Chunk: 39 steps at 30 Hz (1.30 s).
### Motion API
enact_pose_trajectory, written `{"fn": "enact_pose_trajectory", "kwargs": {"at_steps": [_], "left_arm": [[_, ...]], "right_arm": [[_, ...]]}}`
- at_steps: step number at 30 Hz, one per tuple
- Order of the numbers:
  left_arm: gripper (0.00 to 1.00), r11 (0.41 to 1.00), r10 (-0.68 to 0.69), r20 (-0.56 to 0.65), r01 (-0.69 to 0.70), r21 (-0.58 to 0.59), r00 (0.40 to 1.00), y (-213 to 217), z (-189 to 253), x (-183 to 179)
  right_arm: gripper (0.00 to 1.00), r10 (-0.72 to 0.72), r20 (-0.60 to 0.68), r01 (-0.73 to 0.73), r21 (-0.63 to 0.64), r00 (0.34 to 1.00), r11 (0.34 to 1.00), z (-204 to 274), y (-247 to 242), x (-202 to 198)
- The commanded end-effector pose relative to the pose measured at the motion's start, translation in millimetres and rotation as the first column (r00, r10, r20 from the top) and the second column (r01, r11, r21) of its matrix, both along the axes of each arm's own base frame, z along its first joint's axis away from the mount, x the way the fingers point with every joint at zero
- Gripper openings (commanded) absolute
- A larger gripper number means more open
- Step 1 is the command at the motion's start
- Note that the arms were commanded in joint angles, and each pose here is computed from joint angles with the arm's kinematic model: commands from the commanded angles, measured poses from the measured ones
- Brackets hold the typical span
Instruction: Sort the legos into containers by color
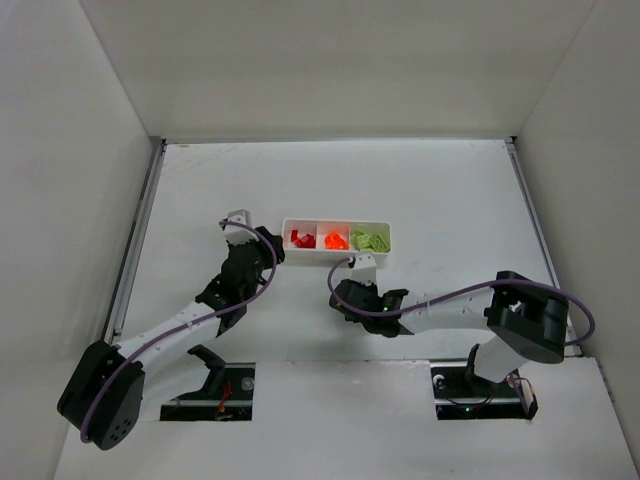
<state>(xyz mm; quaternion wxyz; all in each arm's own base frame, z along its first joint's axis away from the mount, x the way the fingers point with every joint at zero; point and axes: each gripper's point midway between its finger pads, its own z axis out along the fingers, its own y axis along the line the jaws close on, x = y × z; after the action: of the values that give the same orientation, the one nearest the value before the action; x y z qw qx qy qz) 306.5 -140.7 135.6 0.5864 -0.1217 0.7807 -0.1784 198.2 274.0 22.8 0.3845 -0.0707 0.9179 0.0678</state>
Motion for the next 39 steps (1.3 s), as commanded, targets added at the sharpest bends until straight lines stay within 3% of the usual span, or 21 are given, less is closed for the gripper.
{"fn": "enact_pose_trajectory", "kwargs": {"at_steps": [1, 4, 14, 20, 26, 34, 39], "left_arm": [[0.43, 0.999, 0.0, 0.05, 0.002, -0.036, 0.999, -4, 15, 5], [0.43, 0.999, -0.001, 0.046, 0.002, -0.033, 0.999, -4, 14, 5], [0.43, 0.999, 0.005, 0.053, -0.003, -0.039, 0.999, -3, 16, 5], [0.43, 0.999, 0.005, 0.049, -0.003, -0.036, 0.999, -3, 14, 5], [0.43, 0.999, 0.011, 0.042, -0.009, -0.034, 0.999, -1, 12, 6], [0.45, 0.999, 0.026, 0.044, -0.025, -0.034, 0.999, 5, 12, 7], [0.48, 0.998, 0.049, 0.042, -0.047, -0.039, 0.998, 11, 12, 7]], "right_arm": [[0.41, 0.01, -0.013, -0.011, -0.054, 1.0, 0.998, -5, -7, -7], [0.42, 0.004, -0.013, -0.004, -0.055, 1.0, 0.998, -4, -10, -11], [0.21, 0.005, 0.002, -0.005, -0.038, 1.0, 0.999, 3, -6, -10], [0.21, 0.024, 0.137, -0.032, 0.059, 0.99, 0.998, 68, 11, 14], [0.22, 0.004, 0.265, -0.045, 0.149, 0.964, 0.988, 131, 26, 81], [0.24, -0.018, 0.291, -0.027, 0.152, 0.957, 0.988, 128, 49, 151], [0.38, -0.028, 0.298, -0.028, 0.182, 0.954, 0.983, 133, 57, 160]]}}
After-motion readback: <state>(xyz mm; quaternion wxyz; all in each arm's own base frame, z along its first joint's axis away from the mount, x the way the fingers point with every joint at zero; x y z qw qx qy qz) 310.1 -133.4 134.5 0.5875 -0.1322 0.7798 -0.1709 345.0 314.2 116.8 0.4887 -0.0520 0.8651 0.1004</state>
